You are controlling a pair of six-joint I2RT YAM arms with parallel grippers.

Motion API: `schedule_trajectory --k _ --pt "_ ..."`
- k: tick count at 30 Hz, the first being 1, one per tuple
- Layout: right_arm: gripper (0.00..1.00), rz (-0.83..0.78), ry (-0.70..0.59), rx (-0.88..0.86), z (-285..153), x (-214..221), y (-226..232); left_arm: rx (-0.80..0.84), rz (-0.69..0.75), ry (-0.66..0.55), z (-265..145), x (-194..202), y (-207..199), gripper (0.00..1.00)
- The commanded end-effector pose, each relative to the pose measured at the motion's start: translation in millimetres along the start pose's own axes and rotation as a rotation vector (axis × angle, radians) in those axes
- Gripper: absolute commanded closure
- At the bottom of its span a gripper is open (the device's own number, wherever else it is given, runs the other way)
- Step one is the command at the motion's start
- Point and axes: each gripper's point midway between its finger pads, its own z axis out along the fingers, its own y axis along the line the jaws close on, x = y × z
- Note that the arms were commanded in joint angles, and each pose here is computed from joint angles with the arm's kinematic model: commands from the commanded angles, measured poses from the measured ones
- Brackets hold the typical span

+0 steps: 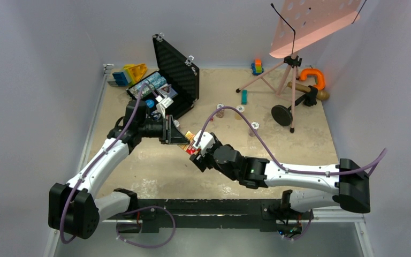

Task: Pack up texas hold em set

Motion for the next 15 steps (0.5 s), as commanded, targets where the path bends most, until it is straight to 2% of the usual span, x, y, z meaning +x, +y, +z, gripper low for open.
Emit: schedule_trajectory --k 1,2,4,10,15 --pt "0.24 0.133 -0.155 0.076 -4 -52 -12 -0.042 0.098 -0.012 -6 -12 -5 1.00" --pt "0.16 0.142 -0.159 0.091 -6 -51 -16 -0.069 0.125 -0.016 -8 -14 -4 1.00" --pt "0.09 0.150 -0.166 0.146 -11 -51 -27 -0.121 0.156 -0.022 -15 -21 -1 1.00" --pt "0.05 0.152 -0.203 0.217 -32 -49 -55 -0.235 0.115 -0.182 -55 -83 30 1.00" --pt "0.03 0.202 -0.293 0.203 -50 -52 -64 -0.492 0.158 -0.141 -87 -108 72 1.00"
